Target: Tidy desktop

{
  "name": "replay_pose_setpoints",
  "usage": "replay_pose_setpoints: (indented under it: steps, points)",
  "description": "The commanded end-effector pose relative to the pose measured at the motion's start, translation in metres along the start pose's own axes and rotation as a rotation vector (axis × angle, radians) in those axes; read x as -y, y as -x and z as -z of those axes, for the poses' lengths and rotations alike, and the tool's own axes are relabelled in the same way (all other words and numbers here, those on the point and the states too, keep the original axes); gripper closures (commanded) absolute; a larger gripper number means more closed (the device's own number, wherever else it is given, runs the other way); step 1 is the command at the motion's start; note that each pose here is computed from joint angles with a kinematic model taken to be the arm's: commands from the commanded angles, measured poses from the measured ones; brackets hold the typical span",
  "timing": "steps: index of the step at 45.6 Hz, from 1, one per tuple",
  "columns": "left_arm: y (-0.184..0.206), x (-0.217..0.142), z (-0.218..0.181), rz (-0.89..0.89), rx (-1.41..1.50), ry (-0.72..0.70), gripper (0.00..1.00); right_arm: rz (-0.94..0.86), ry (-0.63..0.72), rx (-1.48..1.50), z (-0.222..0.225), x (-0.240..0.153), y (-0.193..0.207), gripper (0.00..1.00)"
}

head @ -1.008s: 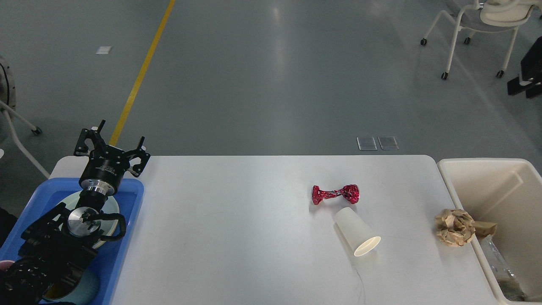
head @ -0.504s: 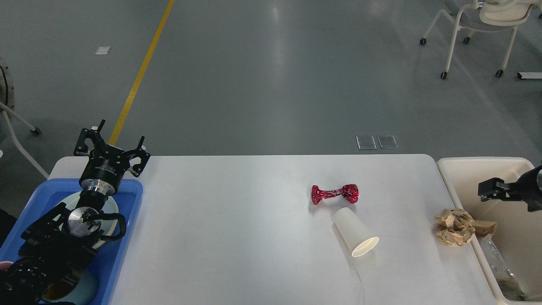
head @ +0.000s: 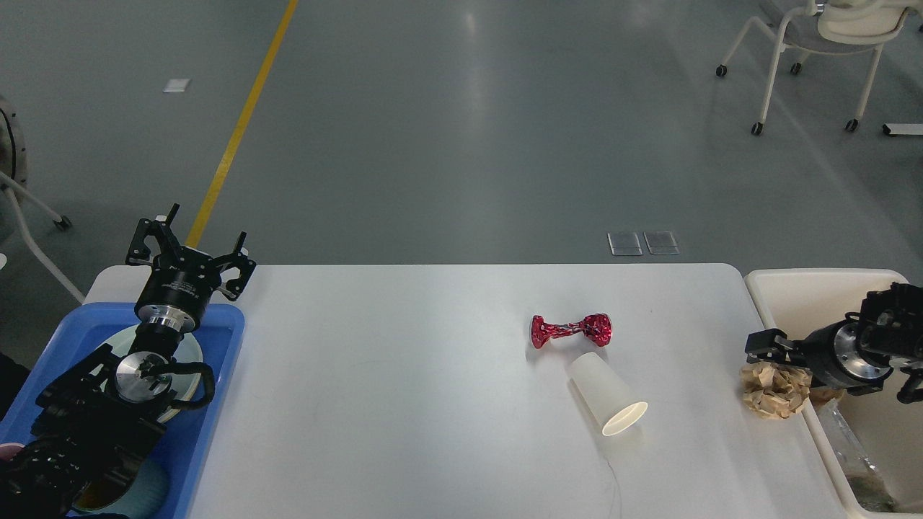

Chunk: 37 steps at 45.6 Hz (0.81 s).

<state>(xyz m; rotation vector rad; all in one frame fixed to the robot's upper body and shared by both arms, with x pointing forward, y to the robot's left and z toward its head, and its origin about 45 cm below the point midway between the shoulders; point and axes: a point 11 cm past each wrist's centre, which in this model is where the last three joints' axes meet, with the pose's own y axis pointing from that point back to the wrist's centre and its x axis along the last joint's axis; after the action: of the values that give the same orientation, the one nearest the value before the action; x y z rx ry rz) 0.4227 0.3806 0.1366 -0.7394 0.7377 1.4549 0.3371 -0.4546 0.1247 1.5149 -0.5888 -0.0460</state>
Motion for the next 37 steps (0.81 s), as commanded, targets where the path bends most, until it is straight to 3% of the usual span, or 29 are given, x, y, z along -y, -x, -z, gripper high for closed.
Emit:
replay_pose_setpoints:
  steps: [1,18,34,36,37]
  points:
    - [0.000,0.000,0.000,0.000,0.001,-0.001,0.01,-0.039,-0.002,0.008,0.003,0.010,0.000,0.00]
    - [0.000,0.000,0.000,0.000,0.000,0.000,0.01,-0.100,0.091,-0.020,-0.030,0.045,0.020,0.00]
    - [0.000,0.000,0.000,0.000,0.001,-0.001,0.01,-0.085,0.051,0.031,-0.021,0.056,0.035,0.00]
    - [-0.001,-0.001,0.000,-0.002,0.000,0.000,0.01,-0.089,0.052,0.031,-0.022,0.057,0.036,0.06]
    - [0.000,0.000,0.000,0.000,0.000,0.000,0.01,-0.090,0.052,0.031,-0.022,0.057,0.036,0.15]
